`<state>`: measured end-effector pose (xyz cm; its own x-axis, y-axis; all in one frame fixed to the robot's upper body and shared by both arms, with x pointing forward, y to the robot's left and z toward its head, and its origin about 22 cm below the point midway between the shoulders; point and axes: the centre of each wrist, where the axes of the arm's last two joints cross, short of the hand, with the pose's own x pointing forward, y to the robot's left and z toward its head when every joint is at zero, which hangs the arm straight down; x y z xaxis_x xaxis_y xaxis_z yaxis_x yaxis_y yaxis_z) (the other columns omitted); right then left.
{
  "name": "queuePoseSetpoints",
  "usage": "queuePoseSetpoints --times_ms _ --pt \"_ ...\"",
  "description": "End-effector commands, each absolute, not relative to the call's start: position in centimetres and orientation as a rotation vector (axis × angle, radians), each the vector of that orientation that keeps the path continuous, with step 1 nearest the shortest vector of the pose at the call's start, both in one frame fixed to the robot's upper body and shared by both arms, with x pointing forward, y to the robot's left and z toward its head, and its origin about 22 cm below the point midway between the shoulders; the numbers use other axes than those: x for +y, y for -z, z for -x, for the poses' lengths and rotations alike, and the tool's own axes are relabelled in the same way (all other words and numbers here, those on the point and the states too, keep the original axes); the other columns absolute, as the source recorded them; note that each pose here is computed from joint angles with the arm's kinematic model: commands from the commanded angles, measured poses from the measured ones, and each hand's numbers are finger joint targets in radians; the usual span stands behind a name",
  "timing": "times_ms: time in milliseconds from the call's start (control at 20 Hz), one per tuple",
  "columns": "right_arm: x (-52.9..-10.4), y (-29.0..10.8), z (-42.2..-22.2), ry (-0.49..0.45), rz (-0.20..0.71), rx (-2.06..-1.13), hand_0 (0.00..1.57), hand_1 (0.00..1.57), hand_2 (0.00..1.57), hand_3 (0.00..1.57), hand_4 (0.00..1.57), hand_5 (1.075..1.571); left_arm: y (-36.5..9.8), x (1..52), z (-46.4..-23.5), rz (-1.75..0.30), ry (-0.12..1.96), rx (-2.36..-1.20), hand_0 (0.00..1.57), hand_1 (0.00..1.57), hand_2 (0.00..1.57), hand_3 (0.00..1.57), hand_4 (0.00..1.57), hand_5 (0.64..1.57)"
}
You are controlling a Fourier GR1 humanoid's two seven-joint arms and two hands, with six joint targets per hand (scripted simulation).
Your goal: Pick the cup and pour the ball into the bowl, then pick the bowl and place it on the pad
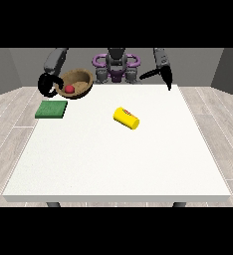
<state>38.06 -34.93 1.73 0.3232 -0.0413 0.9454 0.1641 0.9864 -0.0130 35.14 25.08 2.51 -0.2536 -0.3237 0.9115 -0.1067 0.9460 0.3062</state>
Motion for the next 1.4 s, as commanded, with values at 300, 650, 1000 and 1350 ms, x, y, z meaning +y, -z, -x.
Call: queuePoseSetpoints --times_ms 300,650,1000,1350 --pt "-44.0 -5.5 -35.9 0.282 0.056 -1.416 1.57 1.57 1.57 1.44 1.02 1.562 -6.4 20.9 -36.7 -0.314 0.249 -2.051 0.0 0.0 0.0 0.0 0.0 1.565" --pt "-49.8 -7.1 -32.4 0.251 0.195 -1.56 1.57 1.57 1.57 0.35 1.02 1.569 -9.8 21.0 -35.8 -0.357 0.26 -2.192 0.0 0.0 0.0 0.0 0.0 1.563" --pt "-51.4 -8.1 -31.8 0.256 0.274 -1.603 1.57 1.57 1.57 0.0 1.03 1.569 -12.2 19.4 -33.5 -0.372 0.244 -2.246 0.0 0.0 0.0 0.0 0.0 1.564" --pt "-53.5 -12.4 -31.8 0.315 0.15 -1.614 1.57 1.57 1.57 0.0 0.84 1.569 -12.0 18.1 -31.8 -0.338 0.235 -2.238 0.0 0.0 0.0 0.0 0.0 1.565"
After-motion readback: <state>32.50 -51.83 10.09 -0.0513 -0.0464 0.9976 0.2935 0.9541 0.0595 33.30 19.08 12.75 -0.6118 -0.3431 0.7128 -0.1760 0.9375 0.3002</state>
